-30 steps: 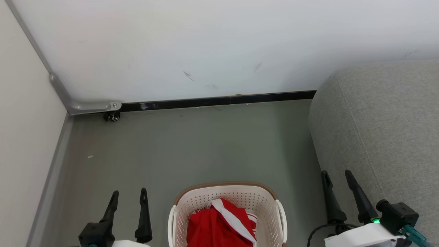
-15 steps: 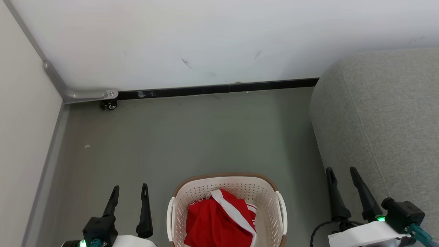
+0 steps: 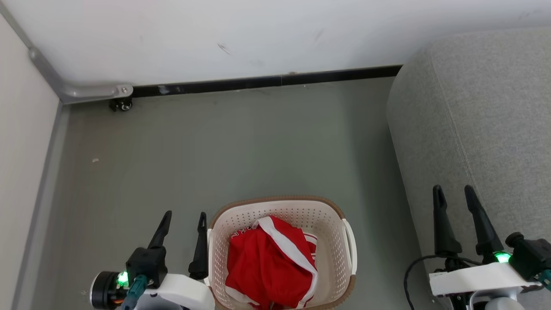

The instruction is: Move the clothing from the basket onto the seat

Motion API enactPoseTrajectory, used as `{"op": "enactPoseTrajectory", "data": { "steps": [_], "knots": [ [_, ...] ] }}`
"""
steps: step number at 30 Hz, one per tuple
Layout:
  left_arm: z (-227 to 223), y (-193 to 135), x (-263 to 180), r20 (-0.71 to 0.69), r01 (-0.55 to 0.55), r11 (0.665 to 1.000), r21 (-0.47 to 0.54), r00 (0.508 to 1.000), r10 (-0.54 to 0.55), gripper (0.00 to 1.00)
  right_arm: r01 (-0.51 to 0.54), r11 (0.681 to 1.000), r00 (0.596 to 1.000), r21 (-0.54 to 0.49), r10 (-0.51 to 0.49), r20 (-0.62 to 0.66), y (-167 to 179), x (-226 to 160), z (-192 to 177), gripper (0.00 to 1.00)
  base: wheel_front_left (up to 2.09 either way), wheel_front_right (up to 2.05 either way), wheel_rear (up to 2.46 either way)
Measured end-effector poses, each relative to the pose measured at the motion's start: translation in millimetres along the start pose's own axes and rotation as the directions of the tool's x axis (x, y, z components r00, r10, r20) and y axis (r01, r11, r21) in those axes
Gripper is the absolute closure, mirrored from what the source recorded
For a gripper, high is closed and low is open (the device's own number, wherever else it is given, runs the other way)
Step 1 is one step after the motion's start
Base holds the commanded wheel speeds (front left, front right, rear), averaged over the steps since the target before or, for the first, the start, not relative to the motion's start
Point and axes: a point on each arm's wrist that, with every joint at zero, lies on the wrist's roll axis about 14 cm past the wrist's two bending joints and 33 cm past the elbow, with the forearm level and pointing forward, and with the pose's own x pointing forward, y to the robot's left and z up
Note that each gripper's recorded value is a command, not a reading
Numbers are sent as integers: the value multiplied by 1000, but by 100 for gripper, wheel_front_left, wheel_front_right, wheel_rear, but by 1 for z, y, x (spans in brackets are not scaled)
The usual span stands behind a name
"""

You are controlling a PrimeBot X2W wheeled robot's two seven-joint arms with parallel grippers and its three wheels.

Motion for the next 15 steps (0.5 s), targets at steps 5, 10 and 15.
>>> {"op": "enactPoseTrajectory", "data": {
  "steps": [5,10,15],
  "knots": [
    [-10,-9,13,-32,38,999,8,999,-38,0,27,1000,1000,-4,-27,4,-9,6,1,0,0,0,0],
    [-26,-20,25,-75,83,996,14,994,-82,0,35,999,999,-7,-35,30,-13,19,7,0,0,0,0],
    [-46,-30,33,-131,133,991,10,983,-130,0,43,999,998,-7,-43,40,-17,30,9,0,0,0,0]
  ]
}}
